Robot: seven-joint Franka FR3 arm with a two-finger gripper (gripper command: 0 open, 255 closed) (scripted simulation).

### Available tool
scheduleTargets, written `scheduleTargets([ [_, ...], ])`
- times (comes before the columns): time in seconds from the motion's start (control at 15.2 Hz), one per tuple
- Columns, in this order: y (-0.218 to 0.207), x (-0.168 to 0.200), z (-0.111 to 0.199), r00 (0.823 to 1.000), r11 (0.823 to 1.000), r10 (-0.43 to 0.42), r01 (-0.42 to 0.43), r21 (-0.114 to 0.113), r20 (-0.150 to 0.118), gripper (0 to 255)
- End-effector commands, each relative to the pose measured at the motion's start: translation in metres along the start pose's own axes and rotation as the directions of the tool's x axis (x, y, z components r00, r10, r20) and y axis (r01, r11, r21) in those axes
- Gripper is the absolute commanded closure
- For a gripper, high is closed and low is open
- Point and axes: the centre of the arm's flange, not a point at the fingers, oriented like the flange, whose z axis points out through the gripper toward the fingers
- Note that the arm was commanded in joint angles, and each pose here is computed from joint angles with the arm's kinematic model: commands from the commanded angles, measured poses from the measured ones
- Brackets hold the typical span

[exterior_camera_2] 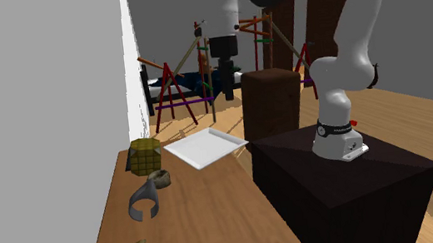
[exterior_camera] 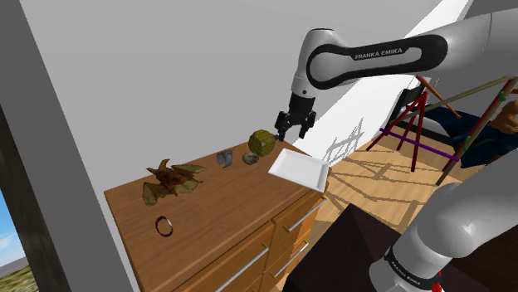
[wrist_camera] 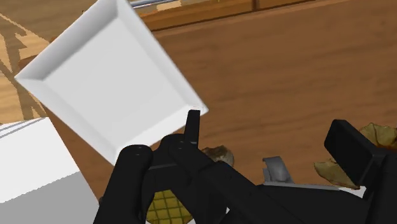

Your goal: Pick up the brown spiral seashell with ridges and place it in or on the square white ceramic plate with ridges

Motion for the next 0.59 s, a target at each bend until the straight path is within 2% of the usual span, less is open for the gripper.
scheduleTargets([
  [0.0, -0.003, 0.021, 0.019, 0.998, 0.998, 0.061, -0.061, 0.007, 0.003, 0],
  [0.26, -0.004, 0.063, 0.052, 0.984, 0.984, 0.178, -0.178, 0.018, 0.011, 0],
  [0.53, -0.001, 0.105, 0.085, 0.957, 0.956, 0.291, -0.292, 0.028, 0.019, 0],
])
